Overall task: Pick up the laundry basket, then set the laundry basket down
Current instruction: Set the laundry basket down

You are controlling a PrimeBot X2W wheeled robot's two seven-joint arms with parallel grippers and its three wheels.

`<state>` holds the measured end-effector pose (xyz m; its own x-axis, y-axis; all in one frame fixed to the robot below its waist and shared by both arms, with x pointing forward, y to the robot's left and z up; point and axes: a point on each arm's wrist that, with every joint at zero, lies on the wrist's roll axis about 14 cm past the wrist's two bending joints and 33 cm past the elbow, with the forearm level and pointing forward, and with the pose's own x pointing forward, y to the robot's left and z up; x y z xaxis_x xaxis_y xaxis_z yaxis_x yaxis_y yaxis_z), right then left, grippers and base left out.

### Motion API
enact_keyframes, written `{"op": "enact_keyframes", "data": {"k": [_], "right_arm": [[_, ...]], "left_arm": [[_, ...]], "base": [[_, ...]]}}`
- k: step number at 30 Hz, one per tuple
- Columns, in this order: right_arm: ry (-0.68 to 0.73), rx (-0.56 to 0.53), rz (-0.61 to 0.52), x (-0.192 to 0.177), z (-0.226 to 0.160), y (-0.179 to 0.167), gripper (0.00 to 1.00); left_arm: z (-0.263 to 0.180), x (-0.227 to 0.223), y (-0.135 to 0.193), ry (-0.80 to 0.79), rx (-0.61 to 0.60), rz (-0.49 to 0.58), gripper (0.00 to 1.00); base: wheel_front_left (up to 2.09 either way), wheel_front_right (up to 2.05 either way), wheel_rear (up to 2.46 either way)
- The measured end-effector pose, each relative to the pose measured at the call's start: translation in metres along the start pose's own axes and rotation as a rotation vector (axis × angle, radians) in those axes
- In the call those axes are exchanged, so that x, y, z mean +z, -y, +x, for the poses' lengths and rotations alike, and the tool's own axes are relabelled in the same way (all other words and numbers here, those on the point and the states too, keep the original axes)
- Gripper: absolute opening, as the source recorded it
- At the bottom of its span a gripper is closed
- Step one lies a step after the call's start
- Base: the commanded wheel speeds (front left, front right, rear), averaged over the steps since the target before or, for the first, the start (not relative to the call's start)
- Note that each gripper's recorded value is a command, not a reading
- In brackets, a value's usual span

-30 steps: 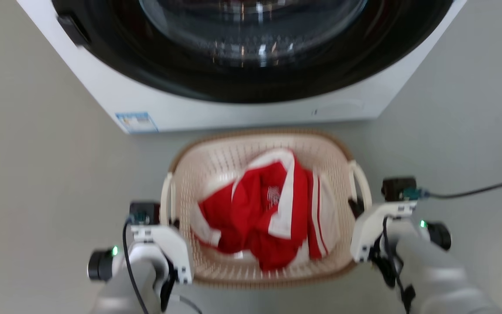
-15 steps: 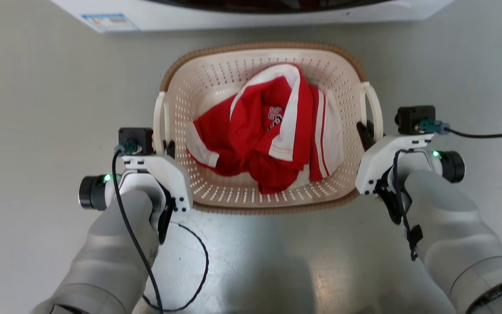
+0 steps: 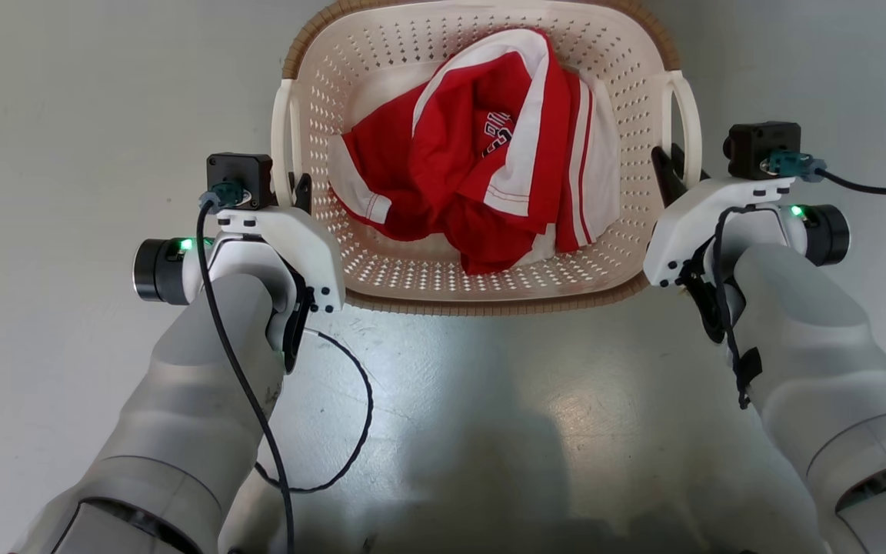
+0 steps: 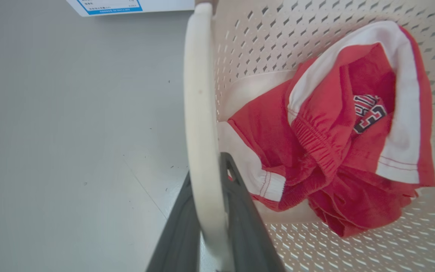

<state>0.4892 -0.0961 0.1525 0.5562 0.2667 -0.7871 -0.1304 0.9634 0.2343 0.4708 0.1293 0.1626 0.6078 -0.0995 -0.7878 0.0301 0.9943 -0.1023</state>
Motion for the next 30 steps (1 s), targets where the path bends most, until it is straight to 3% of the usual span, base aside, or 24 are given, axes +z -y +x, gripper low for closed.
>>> {"op": "enact_keyframes", "data": {"k": [19,20,21,22,23,24,25,26,27,29,30], "right_arm": [[-0.008,-0.001,-0.014,-0.0055,0.0073,0.0025,0.0],[-0.008,-0.001,-0.014,-0.0055,0.0073,0.0025,0.12],[-0.009,0.0,-0.017,-0.0059,0.0074,0.0024,0.12],[-0.01,0.0,-0.02,-0.0062,0.0076,0.0026,0.25],[-0.012,0.001,-0.023,-0.0069,0.0076,0.0028,0.38],[-0.012,0.0,-0.025,-0.0072,0.0076,0.0033,0.45],[-0.007,-0.001,-0.026,-0.0062,0.0077,0.0041,0.49],[-0.001,0.0,-0.027,-0.0048,0.0079,0.0043,0.75],[0.0,0.0,-0.028,-0.0045,0.0079,0.0043,0.91],[0.001,0.0,-0.028,-0.004,0.0078,0.0042,0.98],[0.001,0.0,-0.03,-0.0037,0.0076,0.0042,1.0]], "left_arm": [[0.0056,-0.0053,-0.0012,-0.005,0.005,0.029,0.0],[0.0056,-0.0053,-0.0012,-0.005,0.005,0.029,0.0],[0.0059,-0.0051,-0.0012,-0.005,0.004,0.032,0.0],[0.0063,-0.0049,-0.0013,-0.004,0.005,0.034,0.0],[0.0069,-0.0041,-0.0018,-0.003,0.008,0.034,0.13],[0.0077,-0.0024,-0.0019,0.001,0.008,0.035,0.35],[0.0084,-0.0003,-0.0018,0.005,0.007,0.039,0.45],[0.0088,0.001,-0.0024,0.008,0.009,0.041,0.47],[0.0089,0.0014,-0.0036,0.008,0.012,0.039,0.49],[0.0084,0.0003,-0.0055,0.004,0.019,0.036,0.55],[0.0082,0.0001,-0.0056,0.004,0.019,0.035,0.67]], "base": [[0.0,0.0,0.0],[0.0,0.0,0.0],[0.0,0.0,0.0],[0.0,0.0,0.0],[0.0,0.0,0.0],[0.0,0.0,0.0],[0.0,0.0,0.0],[0.0,0.0,0.0],[0.0,0.0,0.0],[0.0,0.0,0.0],[0.0,0.0,0.0]]}}
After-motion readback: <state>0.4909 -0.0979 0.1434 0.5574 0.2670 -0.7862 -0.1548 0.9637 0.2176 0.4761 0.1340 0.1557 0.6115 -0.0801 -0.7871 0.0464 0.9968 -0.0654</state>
